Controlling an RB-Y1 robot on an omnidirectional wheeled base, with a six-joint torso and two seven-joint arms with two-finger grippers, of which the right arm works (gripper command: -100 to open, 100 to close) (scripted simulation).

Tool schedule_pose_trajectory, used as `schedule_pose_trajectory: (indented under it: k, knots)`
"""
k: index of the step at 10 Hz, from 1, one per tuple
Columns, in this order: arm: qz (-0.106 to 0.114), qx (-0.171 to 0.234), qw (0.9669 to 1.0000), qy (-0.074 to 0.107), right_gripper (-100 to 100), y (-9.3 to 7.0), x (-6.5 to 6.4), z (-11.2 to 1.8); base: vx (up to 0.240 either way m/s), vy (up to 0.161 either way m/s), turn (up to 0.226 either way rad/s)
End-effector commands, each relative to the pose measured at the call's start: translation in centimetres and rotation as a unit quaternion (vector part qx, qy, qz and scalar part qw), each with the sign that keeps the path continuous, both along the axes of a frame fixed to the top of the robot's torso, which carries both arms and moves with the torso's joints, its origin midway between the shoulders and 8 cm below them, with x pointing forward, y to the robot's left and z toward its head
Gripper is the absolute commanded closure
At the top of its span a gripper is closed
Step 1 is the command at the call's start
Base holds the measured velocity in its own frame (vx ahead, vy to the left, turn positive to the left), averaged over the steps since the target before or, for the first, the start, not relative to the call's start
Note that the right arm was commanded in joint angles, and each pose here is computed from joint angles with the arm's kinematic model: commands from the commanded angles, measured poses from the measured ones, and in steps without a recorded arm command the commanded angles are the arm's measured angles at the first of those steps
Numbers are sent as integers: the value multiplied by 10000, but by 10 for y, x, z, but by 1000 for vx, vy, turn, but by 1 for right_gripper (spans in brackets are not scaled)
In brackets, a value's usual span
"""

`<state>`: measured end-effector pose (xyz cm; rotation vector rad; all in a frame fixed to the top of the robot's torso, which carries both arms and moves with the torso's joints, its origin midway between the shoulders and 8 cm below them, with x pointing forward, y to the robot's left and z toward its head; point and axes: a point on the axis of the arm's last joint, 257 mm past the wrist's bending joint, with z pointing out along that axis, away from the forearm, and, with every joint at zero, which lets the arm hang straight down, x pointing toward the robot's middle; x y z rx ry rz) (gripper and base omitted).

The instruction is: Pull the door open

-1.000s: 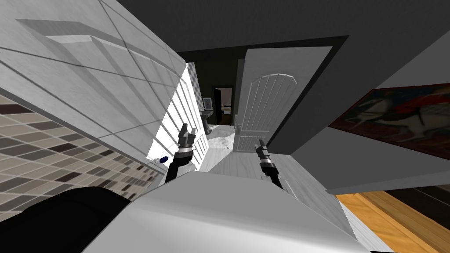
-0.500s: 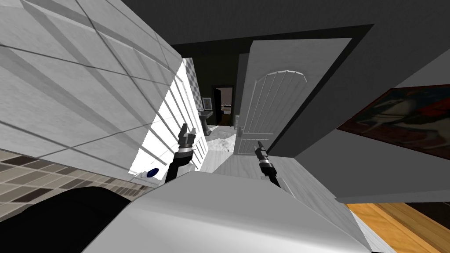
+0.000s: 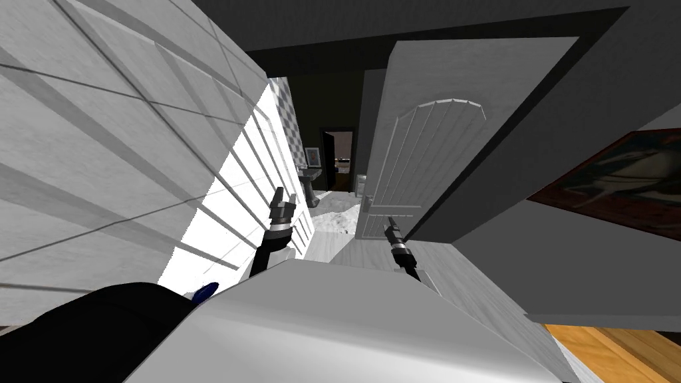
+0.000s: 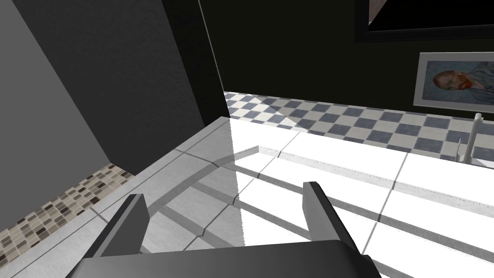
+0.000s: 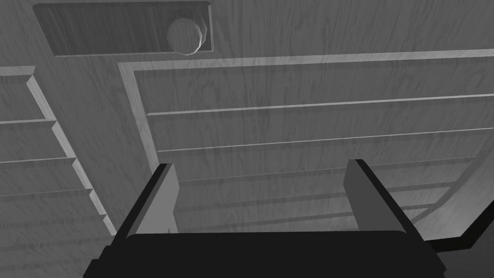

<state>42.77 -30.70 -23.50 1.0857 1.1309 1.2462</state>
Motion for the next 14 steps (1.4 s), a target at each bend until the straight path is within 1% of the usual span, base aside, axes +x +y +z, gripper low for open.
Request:
schedule_pose_trajectory:
  k: [1,5,7,11,12,13,14]
  knots:
    - [9,33,9999,124,-100,-4,3,-10,220,37,-11]
    - [21,98,9992,391,-100,-8,5,-36,185,45,-8]
    - [23,124,9987,493,-100,-10,5,-46,195,31,-8]
    - [24,166,9977,652,-100,-13,6,-61,200,34,-4]
    - [24,156,9979,627,-100,-12,5,-58,84,29,-1]
    - [-97,166,9977,652,-100,-33,6,-60,129,55,154]
    - [-97,166,9977,652,-100,-33,6,-60,150,49,126]
